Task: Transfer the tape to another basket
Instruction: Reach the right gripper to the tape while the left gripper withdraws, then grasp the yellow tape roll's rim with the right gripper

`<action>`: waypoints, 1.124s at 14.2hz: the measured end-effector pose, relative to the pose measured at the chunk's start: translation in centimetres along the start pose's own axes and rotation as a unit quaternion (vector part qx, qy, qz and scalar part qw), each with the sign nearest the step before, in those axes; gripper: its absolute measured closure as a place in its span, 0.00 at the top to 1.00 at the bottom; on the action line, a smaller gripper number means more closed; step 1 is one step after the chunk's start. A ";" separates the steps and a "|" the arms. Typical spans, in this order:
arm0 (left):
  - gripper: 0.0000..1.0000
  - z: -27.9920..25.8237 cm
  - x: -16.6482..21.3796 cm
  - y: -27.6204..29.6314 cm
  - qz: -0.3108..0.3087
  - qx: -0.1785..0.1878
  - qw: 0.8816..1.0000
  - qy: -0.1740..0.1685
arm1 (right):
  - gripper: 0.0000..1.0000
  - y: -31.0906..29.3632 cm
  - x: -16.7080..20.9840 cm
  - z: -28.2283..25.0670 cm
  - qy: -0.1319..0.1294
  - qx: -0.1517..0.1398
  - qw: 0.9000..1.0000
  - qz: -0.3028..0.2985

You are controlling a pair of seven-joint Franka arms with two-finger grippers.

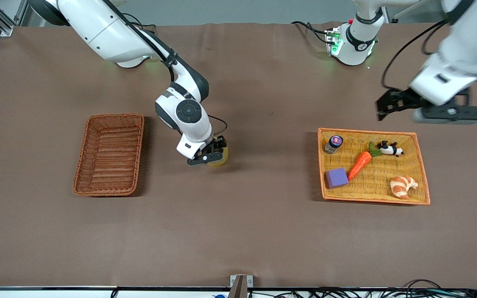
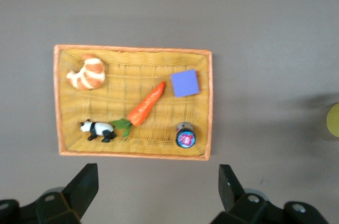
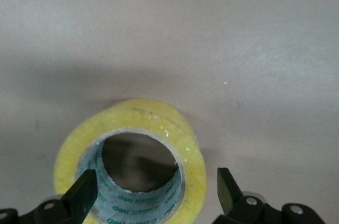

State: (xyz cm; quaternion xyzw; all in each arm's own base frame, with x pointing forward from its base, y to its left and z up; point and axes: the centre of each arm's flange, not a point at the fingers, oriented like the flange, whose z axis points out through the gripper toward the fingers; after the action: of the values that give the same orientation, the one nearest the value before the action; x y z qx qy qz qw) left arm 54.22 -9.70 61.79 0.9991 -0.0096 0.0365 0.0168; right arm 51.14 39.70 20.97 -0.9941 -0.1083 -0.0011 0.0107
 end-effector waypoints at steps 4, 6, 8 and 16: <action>1.00 -2.2 -0.5 -6.9 0.007 -0.004 1.000 0.015 | 1.00 0.0 -0.4 0.5 0.004 -0.004 1.000 -0.010; 1.00 -1.9 -0.5 -7.5 0.014 -0.003 1.000 0.013 | 1.00 0.3 -0.3 0.6 0.006 -0.009 1.000 -0.013; 1.00 -1.3 -0.3 -6.7 0.021 -0.004 1.000 0.008 | 1.00 0.5 -0.3 0.8 0.007 -0.013 1.000 -0.015; 1.00 1.6 2.8 -4.3 0.040 -0.004 0.999 -0.005 | 0.55 0.6 -0.8 2.0 0.021 -0.040 0.999 -0.015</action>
State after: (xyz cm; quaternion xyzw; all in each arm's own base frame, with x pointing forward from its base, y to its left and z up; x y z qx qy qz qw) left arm 57.18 -5.55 60.26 0.9980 -0.0497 0.0325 0.0197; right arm 50.43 39.01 18.97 -0.9917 -0.1226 -0.0265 -0.0268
